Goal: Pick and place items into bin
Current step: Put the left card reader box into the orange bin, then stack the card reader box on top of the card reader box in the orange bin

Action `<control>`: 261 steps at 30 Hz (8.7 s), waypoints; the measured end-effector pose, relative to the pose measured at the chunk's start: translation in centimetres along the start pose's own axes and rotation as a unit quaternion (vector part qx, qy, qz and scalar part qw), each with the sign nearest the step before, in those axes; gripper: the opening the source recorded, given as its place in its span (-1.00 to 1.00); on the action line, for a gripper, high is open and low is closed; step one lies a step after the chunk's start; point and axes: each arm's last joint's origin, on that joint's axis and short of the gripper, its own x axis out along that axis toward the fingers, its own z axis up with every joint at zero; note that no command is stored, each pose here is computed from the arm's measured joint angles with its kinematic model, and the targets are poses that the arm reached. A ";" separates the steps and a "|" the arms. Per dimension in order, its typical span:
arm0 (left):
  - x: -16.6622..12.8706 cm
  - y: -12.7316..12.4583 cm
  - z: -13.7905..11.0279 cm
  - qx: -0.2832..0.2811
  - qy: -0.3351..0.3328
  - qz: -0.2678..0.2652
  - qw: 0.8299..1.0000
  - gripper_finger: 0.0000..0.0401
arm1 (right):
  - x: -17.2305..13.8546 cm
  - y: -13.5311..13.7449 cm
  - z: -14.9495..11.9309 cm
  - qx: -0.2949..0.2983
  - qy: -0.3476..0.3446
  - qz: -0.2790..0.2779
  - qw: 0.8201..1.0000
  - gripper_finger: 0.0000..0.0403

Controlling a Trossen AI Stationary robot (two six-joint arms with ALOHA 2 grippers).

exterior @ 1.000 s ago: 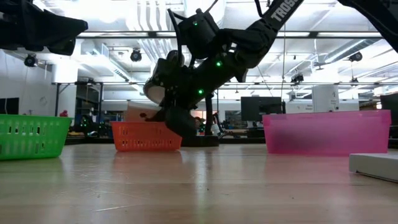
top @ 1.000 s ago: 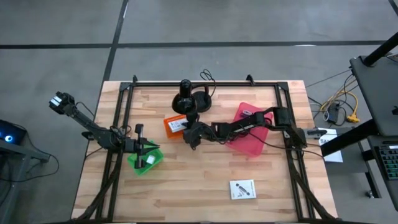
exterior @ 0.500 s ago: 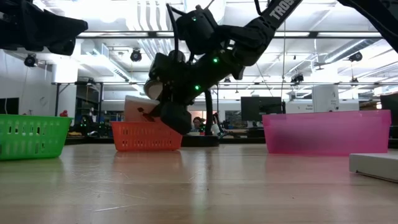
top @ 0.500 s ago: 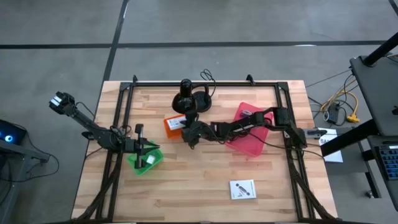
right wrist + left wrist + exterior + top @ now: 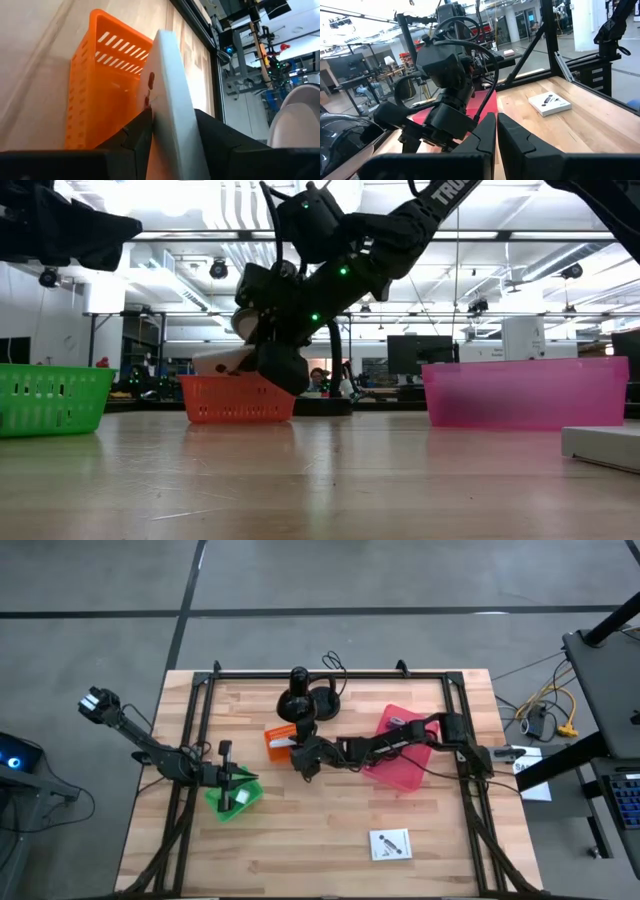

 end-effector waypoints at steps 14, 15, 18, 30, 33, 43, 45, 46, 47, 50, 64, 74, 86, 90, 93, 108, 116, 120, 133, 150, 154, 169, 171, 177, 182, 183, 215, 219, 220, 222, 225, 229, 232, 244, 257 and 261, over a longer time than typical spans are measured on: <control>0.0 0.0 0.1 -0.001 -0.001 0.000 1.000 -0.99 | -0.1 0.1 0.1 -0.009 -0.002 0.000 1.000 -0.38; 0.0 0.0 0.1 -0.001 -0.001 0.000 1.000 -0.99 | -0.1 0.1 0.2 -0.010 -0.003 0.000 1.000 -0.38; 0.0 0.0 0.1 -0.001 -0.001 0.000 1.000 -0.99 | -0.3 0.2 0.4 -0.011 -0.006 0.001 1.000 -0.38; 0.0 0.0 0.1 -0.001 -0.001 0.000 1.000 -0.99 | -1.6 0.8 1.9 -0.015 -0.027 0.004 1.000 -0.38; 0.0 0.0 0.1 -0.001 -0.001 0.000 1.000 -0.99 | -1.9 1.1 2.2 -0.021 -0.024 -0.002 0.999 -0.38; 0.0 0.0 0.1 -0.001 -0.001 0.000 1.000 -0.99 | -4.2 2.1 3.6 -0.088 0.098 -0.141 0.981 -0.38; 0.0 0.0 0.1 -0.001 -0.001 0.000 1.000 -0.99 | -5.0 2.2 3.9 -0.101 0.116 -0.154 0.976 -0.38; 0.0 0.0 0.1 -0.001 -0.001 0.000 1.000 -0.99 | -5.5 2.2 4.1 -0.105 0.116 -0.148 0.976 -0.38; 0.0 0.0 0.1 -0.001 -0.001 0.000 1.000 -0.99 | -5.9 2.3 4.3 -0.106 0.113 -0.139 0.978 -0.38; 0.0 0.0 0.1 -0.001 -0.001 0.000 1.000 -0.99 | -7.5 2.8 4.7 -0.100 0.096 -0.084 0.987 -0.38; 0.0 0.0 0.1 -0.001 -0.001 0.000 1.000 -0.99 | -17.5 -0.6 3.0 0.073 0.041 0.159 0.984 -0.38; 0.0 0.0 0.1 -0.002 -0.001 0.001 1.000 -0.99 | -26.7 -0.6 -0.2 0.140 -0.030 0.183 0.973 -0.38; 0.0 0.0 0.1 -0.002 -0.001 0.000 1.000 -0.99 | -33.9 1.6 -4.6 0.240 -0.083 0.271 0.928 -0.38; 0.0 0.0 0.0 -0.002 0.000 0.000 1.000 -0.99 | -34.9 2.6 -5.8 0.272 -0.076 0.297 0.912 -0.38; 0.1 0.0 0.0 0.000 0.002 0.000 1.000 -0.99 | -35.2 3.6 -6.7 0.288 -0.060 0.329 0.897 -0.38; 0.9 -0.8 -0.5 -0.009 0.022 -0.006 1.000 -0.99 | -35.1 9.5 -11.3 0.299 0.076 0.404 0.861 -0.39; 1.9 -1.4 -0.1 -0.031 0.013 -0.005 0.999 -0.99 | -35.2 10.5 -12.6 0.341 0.130 0.416 0.833 -0.44; 2.4 -1.9 -0.4 -0.025 0.009 -0.026 0.999 -0.99 | -35.3 10.5 -12.6 0.331 0.125 0.419 0.836 -0.48; 6.7 -4.8 0.9 0.083 -0.004 -0.069 0.994 -0.99 | -35.0 10.8 -12.4 0.392 0.111 0.406 0.818 -0.95; 12.5 -8.8 0.5 0.164 0.030 -0.070 0.983 -0.99 | -35.4 17.3 -10.2 0.315 0.112 0.397 0.855 -0.96; 13.6 -9.0 0.4 0.179 0.033 -0.063 0.981 -0.90 | -35.2 18.4 -9.3 0.300 0.112 0.386 0.865 -0.96; 18.7 -9.4 -3.3 0.307 0.099 -0.053 0.945 0.01 | -35.5 17.1 -10.1 0.312 0.163 0.337 0.873 -0.96; 19.6 -9.7 -3.7 0.335 0.101 -0.053 0.935 0.02 | -35.4 16.8 -10.5 0.324 0.170 0.324 0.872 -0.96; 21.9 -10.9 -4.0 0.367 0.092 -0.052 0.924 0.02 | -35.1 16.6 -11.5 0.370 0.190 0.299 0.859 -0.96; 23.1 -11.5 -4.2 0.366 0.085 -0.063 0.925 0.02 | -35.3 16.4 -11.5 0.386 0.192 0.306 0.849 -0.96; 23.3 -11.6 -4.3 0.368 0.086 -0.072 0.923 0.02 | -35.3 16.3 -11.3 0.390 0.188 0.311 0.846 -0.96; 26.2 -15.3 -2.5 0.438 0.083 -0.185 0.876 0.02 | -35.7 16.1 -9.8 0.690 0.230 0.275 0.629 -0.96; 26.7 -15.1 -2.9 0.446 0.079 -0.191 0.871 0.02 | -35.7 16.1 -9.6 0.695 0.229 0.278 0.622 -0.96; 26.9 -15.2 -3.2 0.457 0.082 -0.191 0.865 0.02 | -35.7 16.1 -9.6 0.697 0.230 0.277 0.620 -0.96; 27.5 -15.3 -4.2 0.480 0.089 -0.196 0.850 0.02 | -35.7 16.1 -9.6 0.698 0.230 0.277 0.619 -0.96; 28.6 -15.5 -4.5 0.494 0.082 -0.188 0.845 0.02 | -35.7 16.1 -9.6 0.701 0.231 0.276 0.616 -0.96; 29.9 -15.6 -4.6 0.491 0.078 -0.181 0.849 0.02 | -35.8 16.1 -9.6 0.706 0.235 0.275 0.609 -0.96; 30.6 -15.6 -4.6 0.488 0.075 -0.193 0.848 0.02 | -35.8 16.1 -9.7 0.708 0.243 0.276 0.603 -0.96; 31.9 -15.5 -3.5 0.480 0.145 -0.246 0.829 0.02 | -35.1 17.6 -10.5 0.725 0.276 0.278 0.567 -0.96; 33.6 -14.2 -2.2 0.447 0.171 -0.288 0.829 0.02 | -34.6 18.6 -10.7 0.726 0.259 0.292 0.566 -0.96; 33.7 -13.7 -2.6 0.440 0.167 -0.300 0.829 0.02 | -34.5 18.6 -10.7 0.722 0.256 0.295 0.571 -0.96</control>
